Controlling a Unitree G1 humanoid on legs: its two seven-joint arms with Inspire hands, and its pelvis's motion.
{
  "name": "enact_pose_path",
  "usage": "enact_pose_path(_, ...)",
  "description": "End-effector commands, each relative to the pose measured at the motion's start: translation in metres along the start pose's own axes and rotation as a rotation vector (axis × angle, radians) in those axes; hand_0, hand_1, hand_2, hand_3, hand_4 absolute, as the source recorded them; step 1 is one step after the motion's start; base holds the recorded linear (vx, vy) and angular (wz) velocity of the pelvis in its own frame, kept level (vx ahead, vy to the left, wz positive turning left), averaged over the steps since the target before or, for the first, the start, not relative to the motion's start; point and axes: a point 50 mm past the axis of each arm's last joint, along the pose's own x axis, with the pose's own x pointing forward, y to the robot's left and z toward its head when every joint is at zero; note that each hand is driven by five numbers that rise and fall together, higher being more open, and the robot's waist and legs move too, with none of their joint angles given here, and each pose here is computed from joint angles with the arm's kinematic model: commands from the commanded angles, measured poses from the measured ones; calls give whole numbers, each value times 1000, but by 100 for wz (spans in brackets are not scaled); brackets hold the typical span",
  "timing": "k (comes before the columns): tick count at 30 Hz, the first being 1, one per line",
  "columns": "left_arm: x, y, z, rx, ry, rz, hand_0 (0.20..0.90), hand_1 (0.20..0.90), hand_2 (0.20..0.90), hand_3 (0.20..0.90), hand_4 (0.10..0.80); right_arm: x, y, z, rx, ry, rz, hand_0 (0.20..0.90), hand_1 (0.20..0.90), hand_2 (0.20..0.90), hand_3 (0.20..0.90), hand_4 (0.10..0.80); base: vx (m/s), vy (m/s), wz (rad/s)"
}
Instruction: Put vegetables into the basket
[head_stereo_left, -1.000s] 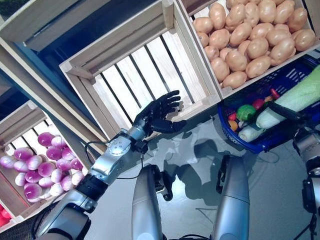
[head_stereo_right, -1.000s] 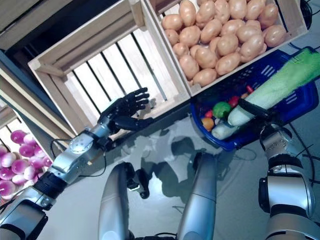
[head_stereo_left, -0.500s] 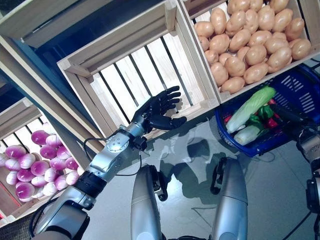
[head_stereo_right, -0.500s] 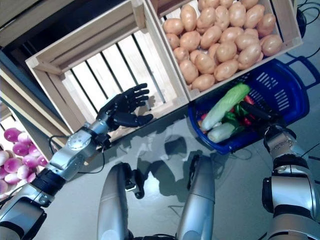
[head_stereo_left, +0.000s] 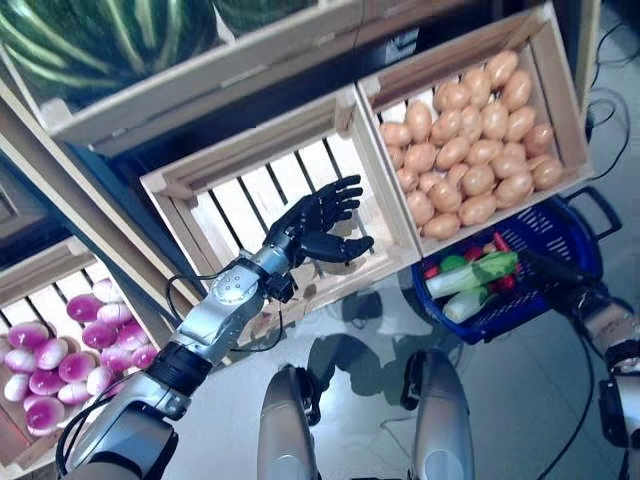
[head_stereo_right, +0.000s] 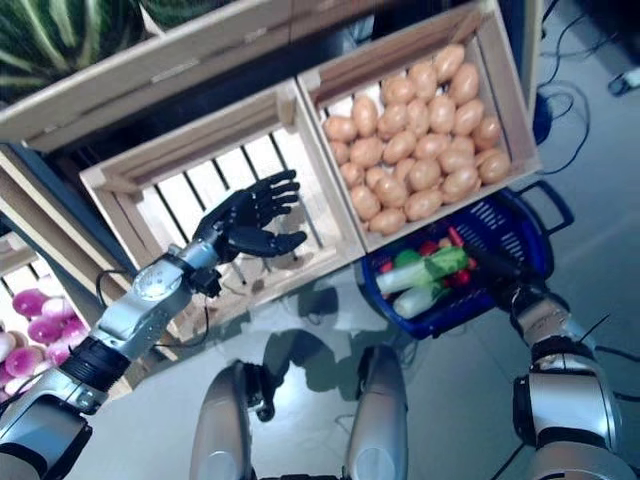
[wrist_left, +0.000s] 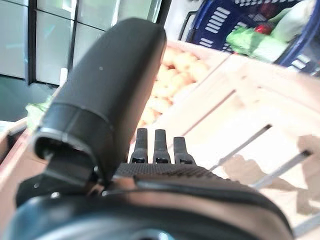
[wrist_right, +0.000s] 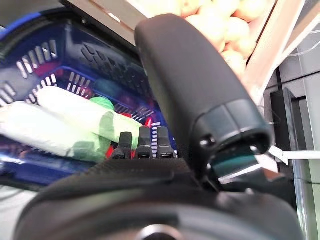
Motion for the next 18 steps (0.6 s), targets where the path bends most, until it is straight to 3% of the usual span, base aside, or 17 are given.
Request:
enact_pose_path(1, 1, -2, 5, -12, -77, 16, 900, 900, 900, 900, 800, -1, -13, -17, 54, -46, -41, 900, 900, 900, 900, 800, 134, 4, -13)
enact_pose_path(11, -52, -6, -95, -90, 144, 102, 900, 900, 900, 900, 800, -17, -30, -105, -159, -30, -128, 900, 900, 900, 900, 800, 183, 36, -8)
enact_pose_path(18, -89, -8, -135, -107, 273, 187, 900, 900, 900, 900, 800, -38, 3, -162, -240, -1, 13, 900, 900, 900, 900, 800, 83, 83, -14)
